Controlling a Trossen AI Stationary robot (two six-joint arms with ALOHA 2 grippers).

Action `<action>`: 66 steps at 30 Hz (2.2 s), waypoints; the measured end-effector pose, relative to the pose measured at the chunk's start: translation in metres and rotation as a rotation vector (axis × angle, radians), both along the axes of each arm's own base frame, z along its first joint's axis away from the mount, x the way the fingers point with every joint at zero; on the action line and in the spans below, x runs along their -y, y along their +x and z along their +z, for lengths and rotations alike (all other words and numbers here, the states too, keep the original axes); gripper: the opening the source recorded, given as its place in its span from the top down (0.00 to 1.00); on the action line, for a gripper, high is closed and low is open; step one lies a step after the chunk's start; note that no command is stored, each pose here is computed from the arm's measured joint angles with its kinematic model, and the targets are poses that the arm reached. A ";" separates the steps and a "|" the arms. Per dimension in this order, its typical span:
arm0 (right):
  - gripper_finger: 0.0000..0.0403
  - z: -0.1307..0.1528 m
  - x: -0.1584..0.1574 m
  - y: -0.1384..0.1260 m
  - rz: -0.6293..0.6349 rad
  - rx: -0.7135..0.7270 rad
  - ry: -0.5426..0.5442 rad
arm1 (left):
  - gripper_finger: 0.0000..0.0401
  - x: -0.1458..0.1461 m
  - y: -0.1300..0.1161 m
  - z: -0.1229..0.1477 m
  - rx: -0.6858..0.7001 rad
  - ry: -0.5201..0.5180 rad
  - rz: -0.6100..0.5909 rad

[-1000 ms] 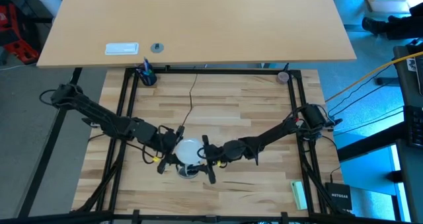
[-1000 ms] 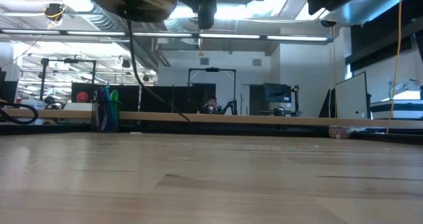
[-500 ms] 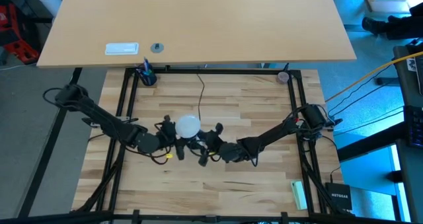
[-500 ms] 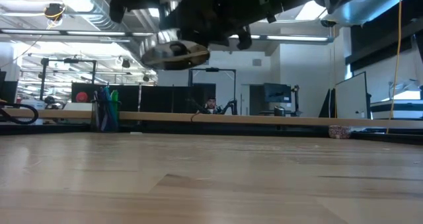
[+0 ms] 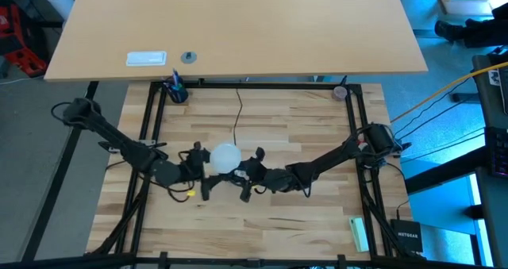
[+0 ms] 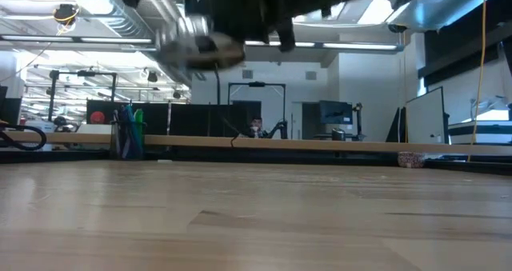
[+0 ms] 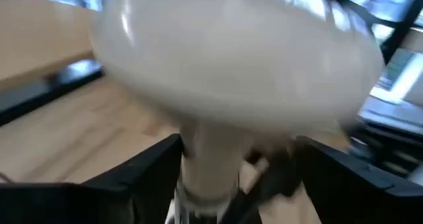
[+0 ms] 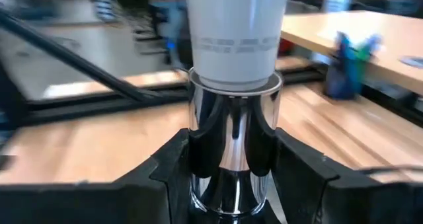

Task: Screw lightbulb
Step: Remove the lightbulb from the lamp

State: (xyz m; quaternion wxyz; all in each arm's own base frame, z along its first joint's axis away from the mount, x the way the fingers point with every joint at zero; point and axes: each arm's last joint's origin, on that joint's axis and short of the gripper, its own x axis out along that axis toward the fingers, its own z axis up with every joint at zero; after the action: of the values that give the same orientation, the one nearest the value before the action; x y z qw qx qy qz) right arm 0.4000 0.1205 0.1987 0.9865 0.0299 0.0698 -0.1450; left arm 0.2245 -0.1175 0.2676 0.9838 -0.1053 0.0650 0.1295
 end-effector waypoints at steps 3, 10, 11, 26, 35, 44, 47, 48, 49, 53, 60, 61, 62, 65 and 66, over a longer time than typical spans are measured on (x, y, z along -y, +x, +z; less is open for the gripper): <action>0.58 0.013 -0.002 -0.002 0.120 0.029 0.008 | 0.28 0.001 -0.014 0.010 -0.013 -0.003 -0.130; 0.58 0.027 -0.015 -0.004 0.569 0.119 0.052 | 0.27 0.001 -0.021 0.029 0.069 0.076 -0.396; 0.58 0.028 -0.016 -0.004 0.588 0.132 0.056 | 0.27 0.001 -0.019 0.029 0.085 0.084 -0.442; 0.58 0.028 -0.017 -0.004 0.618 0.129 0.061 | 0.40 -0.006 0.019 0.018 0.187 0.034 -0.712; 0.58 0.024 -0.013 -0.004 0.468 0.084 0.050 | 0.66 -0.005 0.018 0.013 0.131 0.072 -0.513; 0.58 0.017 -0.002 -0.005 0.054 0.038 0.025 | 0.66 0.005 0.020 -0.004 0.078 0.052 -0.009; 0.58 0.015 0.001 -0.005 -0.020 0.026 0.009 | 0.66 0.010 0.025 -0.014 0.091 0.040 0.127; 0.58 0.014 0.001 -0.006 -0.036 0.019 0.006 | 0.66 0.012 0.027 -0.016 0.093 0.040 0.158; 0.58 0.013 0.002 -0.006 -0.046 0.014 0.008 | 0.65 0.013 0.029 -0.017 0.099 0.037 0.179; 0.58 0.012 0.002 -0.006 -0.047 0.004 -0.001 | 0.53 0.017 0.033 -0.012 0.110 0.043 0.179; 0.58 0.017 -0.001 -0.004 0.072 0.026 0.020 | 0.38 0.026 0.015 0.008 0.060 0.103 0.060; 0.58 0.018 -0.002 -0.004 0.099 0.033 0.028 | 0.37 0.026 0.010 0.011 0.050 0.102 0.040; 0.58 0.019 -0.002 -0.003 0.131 0.041 0.037 | 0.36 0.027 0.003 0.015 0.041 0.097 0.016; 0.58 0.022 -0.005 -0.003 0.245 0.072 0.044 | 0.35 0.025 -0.012 0.025 0.024 0.077 -0.093; 0.58 0.024 -0.006 -0.002 0.285 0.089 0.047 | 0.35 0.024 -0.015 0.028 0.021 0.067 -0.156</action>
State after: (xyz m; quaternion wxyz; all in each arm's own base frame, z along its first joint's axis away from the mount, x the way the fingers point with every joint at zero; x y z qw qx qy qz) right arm 0.3977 0.1269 0.2228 0.9983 0.0490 0.0329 -0.0002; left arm 0.2098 -0.1415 0.2957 0.9945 -0.0683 0.0583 0.0533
